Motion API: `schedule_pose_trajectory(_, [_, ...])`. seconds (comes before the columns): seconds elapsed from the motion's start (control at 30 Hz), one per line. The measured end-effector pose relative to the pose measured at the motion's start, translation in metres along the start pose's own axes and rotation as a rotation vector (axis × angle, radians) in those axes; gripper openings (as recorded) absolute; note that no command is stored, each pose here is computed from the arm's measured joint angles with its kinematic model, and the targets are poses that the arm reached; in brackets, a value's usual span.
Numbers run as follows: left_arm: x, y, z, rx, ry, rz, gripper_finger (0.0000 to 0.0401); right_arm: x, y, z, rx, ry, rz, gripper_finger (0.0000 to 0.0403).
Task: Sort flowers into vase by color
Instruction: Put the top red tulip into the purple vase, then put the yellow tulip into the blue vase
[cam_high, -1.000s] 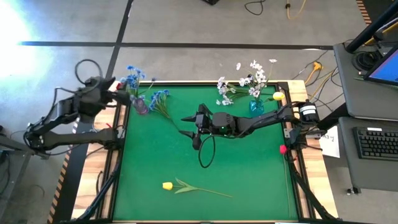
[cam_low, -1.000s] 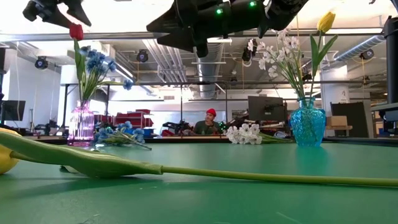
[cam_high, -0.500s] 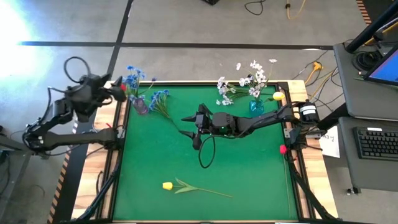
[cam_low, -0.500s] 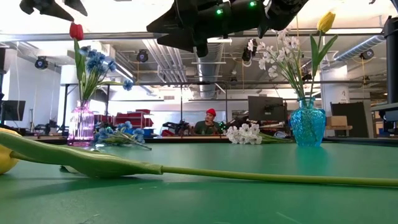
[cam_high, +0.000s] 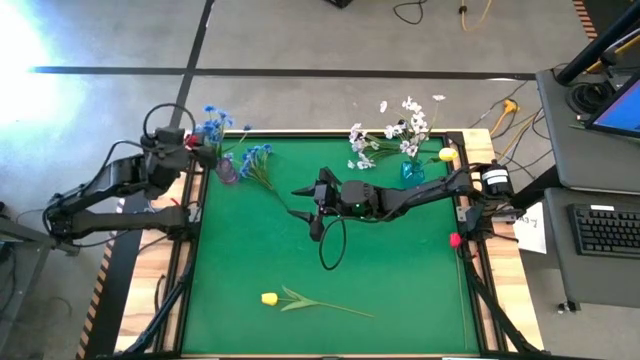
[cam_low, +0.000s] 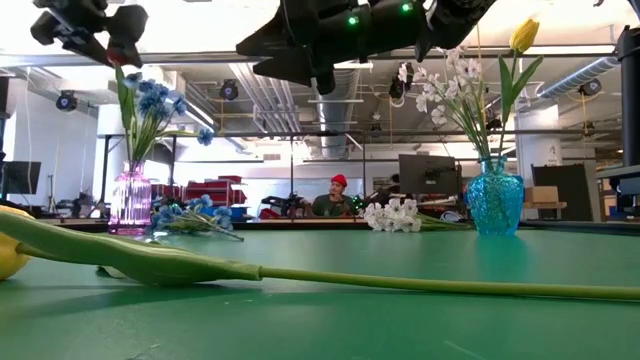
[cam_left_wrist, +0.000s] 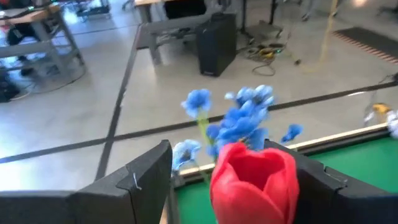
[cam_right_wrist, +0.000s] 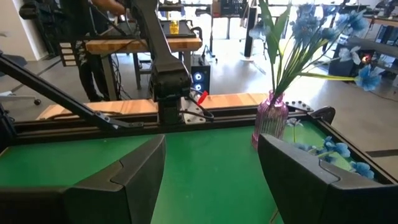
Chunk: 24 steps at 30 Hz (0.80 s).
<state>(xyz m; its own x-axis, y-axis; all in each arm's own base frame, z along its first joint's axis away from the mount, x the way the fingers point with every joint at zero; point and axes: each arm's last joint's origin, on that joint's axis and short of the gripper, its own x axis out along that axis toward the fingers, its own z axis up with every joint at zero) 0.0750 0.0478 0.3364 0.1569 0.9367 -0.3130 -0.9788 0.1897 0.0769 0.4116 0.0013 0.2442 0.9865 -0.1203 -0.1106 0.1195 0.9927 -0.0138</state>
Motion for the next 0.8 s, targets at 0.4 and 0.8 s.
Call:
schedule_pose_trajectory(0.4, [-0.017,0.014,0.032,-0.011,-0.063,-0.044,0.0237,0.000,-0.001,-0.003,0.062,0.032,-0.006,0.0249])
schedule_pose_trajectory(0.8, [-0.024,0.002,0.047,0.048,-0.047,-0.428,0.0237,-0.003,-0.011,-0.024,0.203,0.252,-0.079,0.0249])
